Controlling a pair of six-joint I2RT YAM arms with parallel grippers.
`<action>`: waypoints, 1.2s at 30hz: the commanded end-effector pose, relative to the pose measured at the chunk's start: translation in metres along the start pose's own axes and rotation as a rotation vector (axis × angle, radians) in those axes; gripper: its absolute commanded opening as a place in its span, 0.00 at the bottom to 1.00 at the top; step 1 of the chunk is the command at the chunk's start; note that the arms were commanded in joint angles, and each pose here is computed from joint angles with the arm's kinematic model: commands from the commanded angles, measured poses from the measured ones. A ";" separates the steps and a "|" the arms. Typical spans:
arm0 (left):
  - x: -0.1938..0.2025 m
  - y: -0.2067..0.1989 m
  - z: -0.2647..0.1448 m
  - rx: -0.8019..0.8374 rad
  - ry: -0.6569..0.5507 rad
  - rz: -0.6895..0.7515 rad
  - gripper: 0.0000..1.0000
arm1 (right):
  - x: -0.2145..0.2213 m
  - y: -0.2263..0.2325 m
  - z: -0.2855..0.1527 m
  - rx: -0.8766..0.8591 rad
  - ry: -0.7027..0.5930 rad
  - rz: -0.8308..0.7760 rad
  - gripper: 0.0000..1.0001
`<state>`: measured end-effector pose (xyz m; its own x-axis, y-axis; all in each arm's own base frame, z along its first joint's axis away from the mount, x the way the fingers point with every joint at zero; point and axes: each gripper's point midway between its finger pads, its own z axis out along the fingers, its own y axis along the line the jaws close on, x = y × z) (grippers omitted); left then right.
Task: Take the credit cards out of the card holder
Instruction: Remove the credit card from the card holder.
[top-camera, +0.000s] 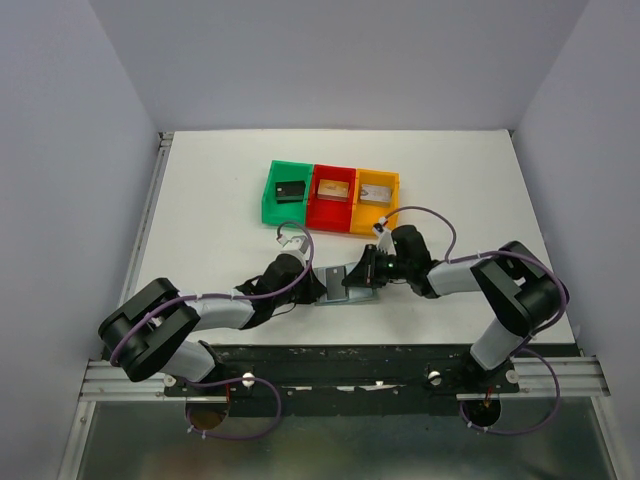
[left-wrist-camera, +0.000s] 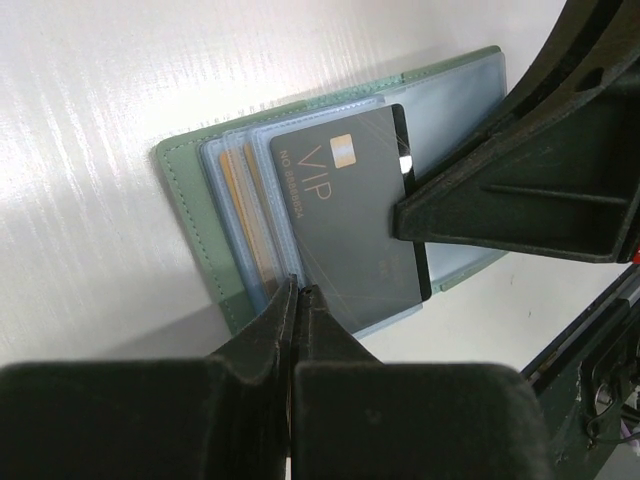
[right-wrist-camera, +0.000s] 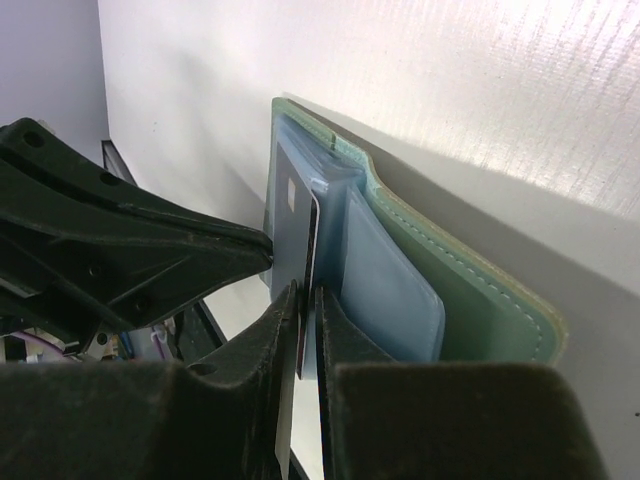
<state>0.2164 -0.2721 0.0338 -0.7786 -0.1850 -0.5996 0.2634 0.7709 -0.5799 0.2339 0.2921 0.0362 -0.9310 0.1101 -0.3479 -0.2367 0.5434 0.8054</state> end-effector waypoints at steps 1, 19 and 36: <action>0.015 0.028 -0.002 -0.109 0.029 -0.001 0.00 | 0.009 0.022 -0.007 -0.079 0.055 -0.031 0.19; 0.016 0.031 -0.004 -0.122 0.023 -0.005 0.00 | 0.004 0.023 -0.015 -0.075 0.039 -0.042 0.19; 0.015 0.033 -0.003 -0.135 0.028 0.008 0.00 | 0.001 0.019 -0.022 -0.066 0.026 -0.037 0.01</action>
<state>0.2212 -0.2679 0.0334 -0.7659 -0.2131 -0.6066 0.2366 0.7838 -0.5741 0.2270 0.2869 0.0529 -0.9318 0.0843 -0.3531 -0.2627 0.5148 0.8161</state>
